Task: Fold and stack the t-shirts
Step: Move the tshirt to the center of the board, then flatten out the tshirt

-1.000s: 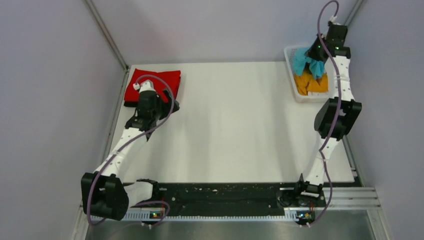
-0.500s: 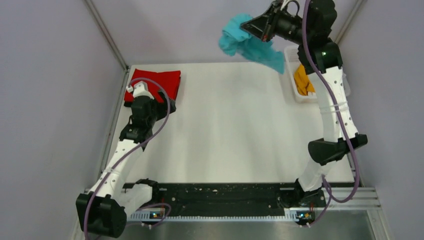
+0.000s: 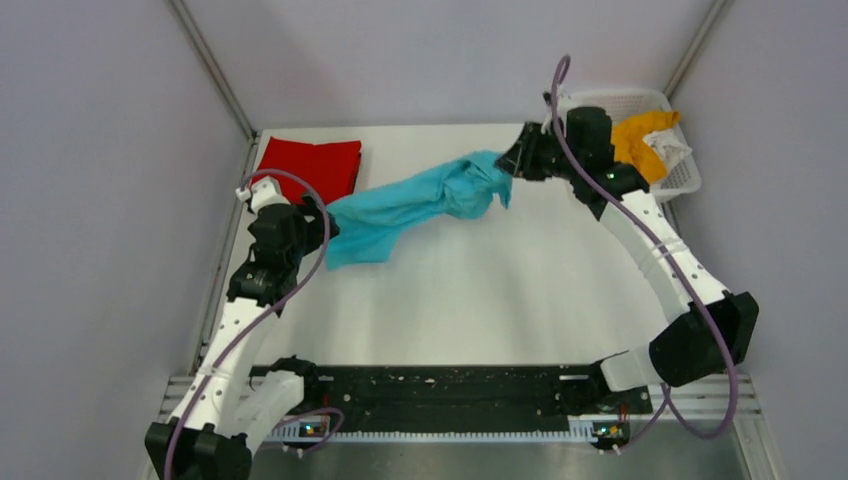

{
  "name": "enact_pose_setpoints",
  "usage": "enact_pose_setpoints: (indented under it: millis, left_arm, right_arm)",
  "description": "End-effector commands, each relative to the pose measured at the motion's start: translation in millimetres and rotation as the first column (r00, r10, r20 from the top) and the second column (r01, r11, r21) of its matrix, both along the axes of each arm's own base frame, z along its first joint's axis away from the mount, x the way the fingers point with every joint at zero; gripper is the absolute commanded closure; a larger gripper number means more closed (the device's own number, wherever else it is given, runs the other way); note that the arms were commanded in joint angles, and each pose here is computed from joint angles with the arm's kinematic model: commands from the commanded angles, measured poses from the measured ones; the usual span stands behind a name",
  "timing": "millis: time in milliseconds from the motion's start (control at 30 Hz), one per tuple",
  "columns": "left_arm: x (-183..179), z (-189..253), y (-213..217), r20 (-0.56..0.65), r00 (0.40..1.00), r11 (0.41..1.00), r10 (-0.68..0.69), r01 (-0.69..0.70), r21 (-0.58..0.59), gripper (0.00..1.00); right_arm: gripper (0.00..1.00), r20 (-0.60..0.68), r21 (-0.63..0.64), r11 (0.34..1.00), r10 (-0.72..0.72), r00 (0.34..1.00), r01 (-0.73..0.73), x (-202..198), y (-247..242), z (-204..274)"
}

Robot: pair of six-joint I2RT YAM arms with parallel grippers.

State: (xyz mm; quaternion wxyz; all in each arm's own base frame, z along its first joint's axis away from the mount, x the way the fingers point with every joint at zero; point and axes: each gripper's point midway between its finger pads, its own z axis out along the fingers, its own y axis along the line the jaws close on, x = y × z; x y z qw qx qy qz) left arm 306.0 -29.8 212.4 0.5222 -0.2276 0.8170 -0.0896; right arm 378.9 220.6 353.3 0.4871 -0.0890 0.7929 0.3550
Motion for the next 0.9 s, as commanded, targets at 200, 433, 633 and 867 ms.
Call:
enact_pose_setpoints:
  millis: [200, 433, 633, 867]
  left_arm:
    - [-3, -48, -3, -0.224, 0.974, 0.999, 0.032, -0.037, -0.018, 0.01]
    - [-24, -90, -19, -0.376, 0.926, 0.996, -0.041, 0.009, -0.088, 0.01]
    - [-46, -133, -50, -0.454, 0.874, 0.966, -0.173, 0.061, -0.251, 0.01]
    - [-35, -152, -78, -0.451, 0.857, 0.939, -0.251, 0.104, -0.327, 0.04]
  right_arm:
    - [0.08, -0.284, -0.521, 0.696, -0.688, 0.668, 0.494, -3, -162, -194]
    - [0.01, -0.267, -0.491, 0.732, -0.643, 0.718, 0.472, -18, -159, -201]
    - [0.01, -0.286, -0.434, 0.865, -0.398, 0.872, 0.252, -54, -89, -225]
    - [0.06, -0.338, -0.353, 0.928, -0.244, 0.909, 0.118, -81, -15, -256]
